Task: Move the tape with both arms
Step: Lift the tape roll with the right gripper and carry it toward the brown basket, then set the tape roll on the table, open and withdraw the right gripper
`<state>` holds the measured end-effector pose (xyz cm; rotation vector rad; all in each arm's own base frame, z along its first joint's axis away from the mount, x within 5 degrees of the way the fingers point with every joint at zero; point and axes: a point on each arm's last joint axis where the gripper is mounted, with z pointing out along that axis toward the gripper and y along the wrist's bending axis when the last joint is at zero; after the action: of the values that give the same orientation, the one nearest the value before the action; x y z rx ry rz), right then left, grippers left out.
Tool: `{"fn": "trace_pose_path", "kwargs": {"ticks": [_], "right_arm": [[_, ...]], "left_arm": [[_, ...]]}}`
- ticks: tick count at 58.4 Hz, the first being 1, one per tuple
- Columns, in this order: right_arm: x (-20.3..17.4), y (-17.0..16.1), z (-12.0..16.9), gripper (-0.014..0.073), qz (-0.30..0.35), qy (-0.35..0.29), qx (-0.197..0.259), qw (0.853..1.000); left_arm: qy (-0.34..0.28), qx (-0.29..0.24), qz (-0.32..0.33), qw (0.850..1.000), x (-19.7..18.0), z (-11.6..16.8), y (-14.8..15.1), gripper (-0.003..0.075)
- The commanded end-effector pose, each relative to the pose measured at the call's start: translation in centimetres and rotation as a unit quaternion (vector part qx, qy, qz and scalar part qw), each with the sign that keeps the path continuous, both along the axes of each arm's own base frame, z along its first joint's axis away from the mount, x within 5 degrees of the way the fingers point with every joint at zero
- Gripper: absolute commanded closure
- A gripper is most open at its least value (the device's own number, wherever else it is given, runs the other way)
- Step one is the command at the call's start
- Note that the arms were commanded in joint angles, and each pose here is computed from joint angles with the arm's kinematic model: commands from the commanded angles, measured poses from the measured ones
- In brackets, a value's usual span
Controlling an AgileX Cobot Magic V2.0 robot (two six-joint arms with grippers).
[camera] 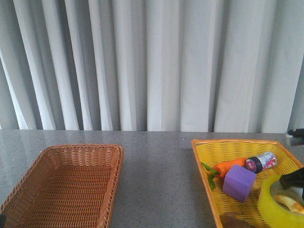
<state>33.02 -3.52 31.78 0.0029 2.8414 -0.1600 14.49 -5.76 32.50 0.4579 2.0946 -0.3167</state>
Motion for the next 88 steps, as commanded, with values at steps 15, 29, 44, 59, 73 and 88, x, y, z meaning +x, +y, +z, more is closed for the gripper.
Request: {"fn": "trace_pose_path", "kwargs": {"ticks": [15,29,44,59,73,88], "right_arm": [[-0.6,3.9,9.6,0.0474,0.101,-0.188,0.09,0.973],[0.2,12.2,9.8,0.047,0.233,-0.224,0.095,0.942],[1.9,19.7,5.1,0.0466,0.329,-0.186,0.057,0.924],[3.8,23.8,0.7,0.0463,0.375,-0.181,0.009,0.909],[5.8,24.1,-2.3,0.0459,0.364,-0.177,-0.035,0.914],[6.6,24.0,-3.5,0.0351,0.336,-0.179,-0.049,0.924]], "left_arm": [[-0.038,-0.026,0.009,0.999,0.3,1.6,-0.1,0.0176],[-0.038,-0.026,0.009,0.999,0.3,1.6,-0.1,0.0176],[-0.038,-0.026,0.009,0.999,0.3,1.6,-0.1,0.0176],[-0.038,-0.026,0.009,0.999,0.3,1.6,-0.1,0.0176],[-0.038,-0.026,0.009,0.999,0.3,1.6,-0.1,0.0176],[-0.038,-0.026,0.009,0.999,0.3,1.6,-0.1,0.0176]]}}
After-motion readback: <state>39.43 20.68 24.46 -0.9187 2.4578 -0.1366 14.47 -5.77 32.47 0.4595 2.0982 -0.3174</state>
